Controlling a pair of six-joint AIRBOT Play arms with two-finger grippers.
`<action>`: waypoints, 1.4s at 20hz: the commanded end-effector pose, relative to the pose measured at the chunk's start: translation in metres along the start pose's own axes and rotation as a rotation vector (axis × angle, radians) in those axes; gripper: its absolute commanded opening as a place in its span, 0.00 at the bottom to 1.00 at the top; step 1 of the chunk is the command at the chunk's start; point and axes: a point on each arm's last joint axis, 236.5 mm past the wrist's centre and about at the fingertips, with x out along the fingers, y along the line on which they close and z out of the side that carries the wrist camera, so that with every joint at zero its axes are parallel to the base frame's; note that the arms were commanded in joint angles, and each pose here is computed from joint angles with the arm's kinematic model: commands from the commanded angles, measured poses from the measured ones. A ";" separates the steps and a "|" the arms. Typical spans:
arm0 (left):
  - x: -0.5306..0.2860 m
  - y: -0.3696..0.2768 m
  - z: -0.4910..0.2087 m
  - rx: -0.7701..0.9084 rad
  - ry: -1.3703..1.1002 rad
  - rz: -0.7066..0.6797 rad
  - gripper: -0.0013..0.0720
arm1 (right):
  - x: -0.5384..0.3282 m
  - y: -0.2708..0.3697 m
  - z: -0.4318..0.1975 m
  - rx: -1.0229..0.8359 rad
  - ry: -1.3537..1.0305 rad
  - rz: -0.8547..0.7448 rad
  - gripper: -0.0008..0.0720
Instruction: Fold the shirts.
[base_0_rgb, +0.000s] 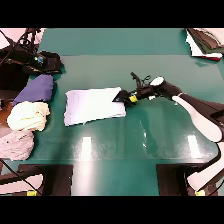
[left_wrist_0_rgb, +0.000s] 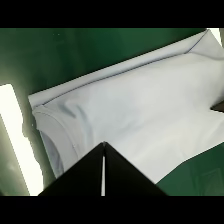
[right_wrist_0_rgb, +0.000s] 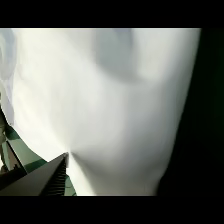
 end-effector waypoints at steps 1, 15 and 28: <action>0.000 0.000 0.000 0.000 0.001 0.000 0.05 | 0.026 0.036 0.010 -0.086 -0.010 0.042 0.65; 0.000 0.000 -0.003 -0.004 0.014 -0.002 0.05 | -0.306 -0.110 0.040 0.113 -0.719 -0.270 0.03; 0.000 -0.006 0.000 -0.029 -0.001 -0.026 0.05 | -0.500 -0.275 -0.149 0.679 -1.213 -0.606 0.03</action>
